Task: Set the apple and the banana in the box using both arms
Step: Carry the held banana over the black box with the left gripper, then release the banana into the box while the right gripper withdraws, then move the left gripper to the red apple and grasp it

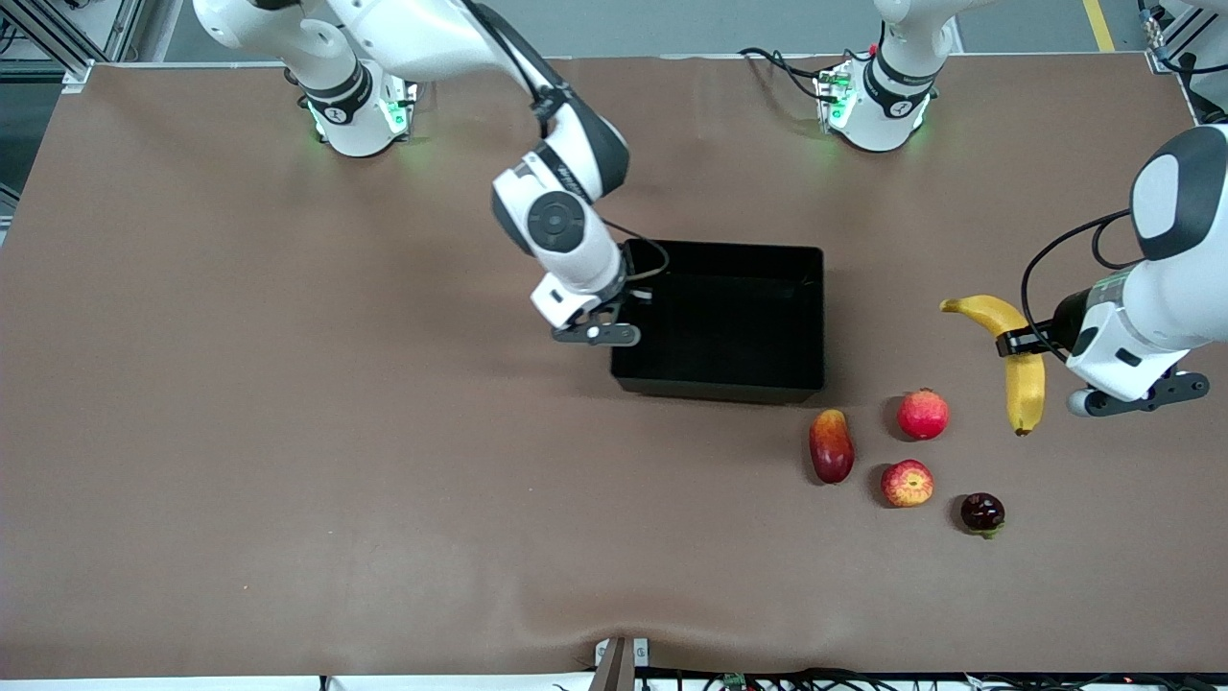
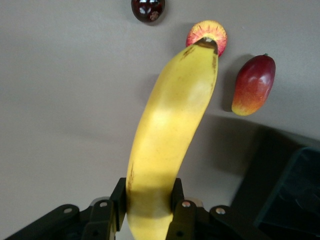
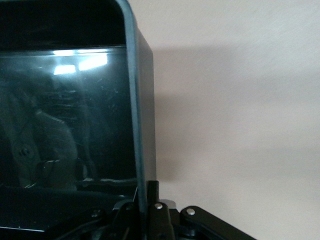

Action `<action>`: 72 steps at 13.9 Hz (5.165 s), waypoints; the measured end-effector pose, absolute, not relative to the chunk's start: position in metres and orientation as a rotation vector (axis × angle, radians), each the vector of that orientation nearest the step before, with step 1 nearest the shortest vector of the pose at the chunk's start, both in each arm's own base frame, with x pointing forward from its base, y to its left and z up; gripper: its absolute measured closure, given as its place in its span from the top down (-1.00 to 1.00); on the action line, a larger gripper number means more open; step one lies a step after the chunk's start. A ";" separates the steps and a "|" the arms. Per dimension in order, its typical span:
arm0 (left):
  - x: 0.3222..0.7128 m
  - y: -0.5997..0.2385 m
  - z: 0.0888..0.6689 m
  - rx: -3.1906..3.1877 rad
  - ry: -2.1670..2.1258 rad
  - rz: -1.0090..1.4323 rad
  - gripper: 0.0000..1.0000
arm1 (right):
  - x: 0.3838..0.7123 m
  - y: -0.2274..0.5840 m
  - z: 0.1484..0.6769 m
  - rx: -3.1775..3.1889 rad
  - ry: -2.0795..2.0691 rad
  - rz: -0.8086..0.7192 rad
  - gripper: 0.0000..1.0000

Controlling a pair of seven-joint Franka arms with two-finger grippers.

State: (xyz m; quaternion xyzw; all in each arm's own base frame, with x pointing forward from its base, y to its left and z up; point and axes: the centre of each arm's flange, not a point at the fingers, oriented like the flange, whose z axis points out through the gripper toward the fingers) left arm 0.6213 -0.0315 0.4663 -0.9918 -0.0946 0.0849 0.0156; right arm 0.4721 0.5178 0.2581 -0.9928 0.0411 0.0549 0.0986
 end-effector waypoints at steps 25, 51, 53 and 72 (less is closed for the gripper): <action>0.487 -0.314 0.275 -2.993 -0.638 0.415 -0.22 | 0.521 0.482 0.302 -2.926 0.052 0.097 1.00; 0.616 -0.149 0.389 -2.984 -0.666 0.265 1.00 | 0.576 -0.009 0.567 -3.054 0.025 0.025 1.00; 0.645 -0.073 0.371 -3.072 -0.593 0.254 1.00 | 0.560 -0.022 0.584 -3.062 0.050 0.048 1.00; 0.722 -0.055 0.209 -3.278 -0.184 -0.160 1.00 | 0.537 -0.046 0.639 -3.108 0.097 0.086 1.00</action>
